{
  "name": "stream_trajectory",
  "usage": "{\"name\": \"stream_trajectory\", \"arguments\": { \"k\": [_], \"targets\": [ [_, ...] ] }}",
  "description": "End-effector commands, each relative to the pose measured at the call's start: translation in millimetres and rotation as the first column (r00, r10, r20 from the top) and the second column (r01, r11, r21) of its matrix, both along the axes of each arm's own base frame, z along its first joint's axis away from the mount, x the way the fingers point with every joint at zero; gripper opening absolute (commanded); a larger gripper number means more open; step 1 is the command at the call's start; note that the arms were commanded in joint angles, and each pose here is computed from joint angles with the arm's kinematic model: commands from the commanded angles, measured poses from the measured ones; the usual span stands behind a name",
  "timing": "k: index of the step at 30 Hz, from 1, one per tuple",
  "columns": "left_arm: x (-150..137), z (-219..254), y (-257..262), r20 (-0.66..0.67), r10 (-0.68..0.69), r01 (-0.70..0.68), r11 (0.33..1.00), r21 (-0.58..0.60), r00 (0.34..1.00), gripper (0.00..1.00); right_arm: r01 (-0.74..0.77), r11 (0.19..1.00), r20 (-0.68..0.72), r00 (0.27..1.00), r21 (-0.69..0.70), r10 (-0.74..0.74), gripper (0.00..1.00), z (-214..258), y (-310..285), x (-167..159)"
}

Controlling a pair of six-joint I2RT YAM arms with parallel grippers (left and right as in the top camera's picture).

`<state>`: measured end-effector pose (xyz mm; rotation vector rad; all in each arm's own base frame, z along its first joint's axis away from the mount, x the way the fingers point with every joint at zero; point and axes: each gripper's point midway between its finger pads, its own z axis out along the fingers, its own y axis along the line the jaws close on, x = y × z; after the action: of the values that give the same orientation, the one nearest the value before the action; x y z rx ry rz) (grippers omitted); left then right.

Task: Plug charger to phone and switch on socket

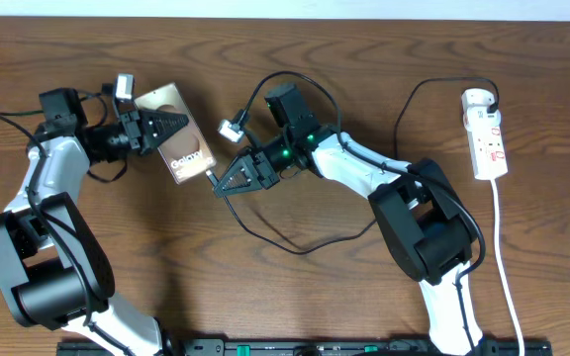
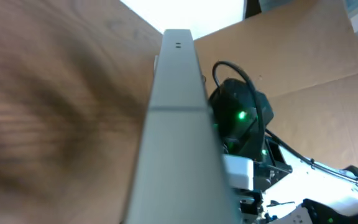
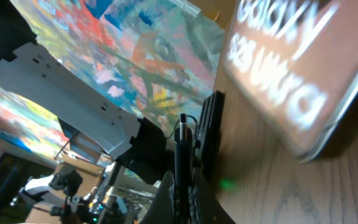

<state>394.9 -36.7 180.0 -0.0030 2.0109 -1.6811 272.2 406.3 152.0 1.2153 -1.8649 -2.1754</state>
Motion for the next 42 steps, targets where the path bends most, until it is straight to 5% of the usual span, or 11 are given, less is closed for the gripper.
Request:
{"name": "stream_trajectory", "arguments": {
  "k": [1,10,42],
  "targets": [
    [8.0,18.7,3.9,-0.019,-0.006,0.005,0.998,-0.065,1.000,0.07,-0.025,1.000,-0.037,0.999,-0.005,0.025,0.01,6.5,0.6,-5.8],
    [28.3,38.3,11.2,-0.029,0.007,-0.010,0.996,-0.084,1.000,0.07,-0.025,1.000,-0.029,0.999,0.001,0.025,0.01,6.8,0.9,-5.5],
    [26.9,40.9,-21.4,-0.016,-0.069,0.068,0.995,-0.079,0.997,0.07,0.051,0.999,-0.013,0.999,0.012,-0.051,0.01,17.6,-15.2,31.5]
  ]
}}
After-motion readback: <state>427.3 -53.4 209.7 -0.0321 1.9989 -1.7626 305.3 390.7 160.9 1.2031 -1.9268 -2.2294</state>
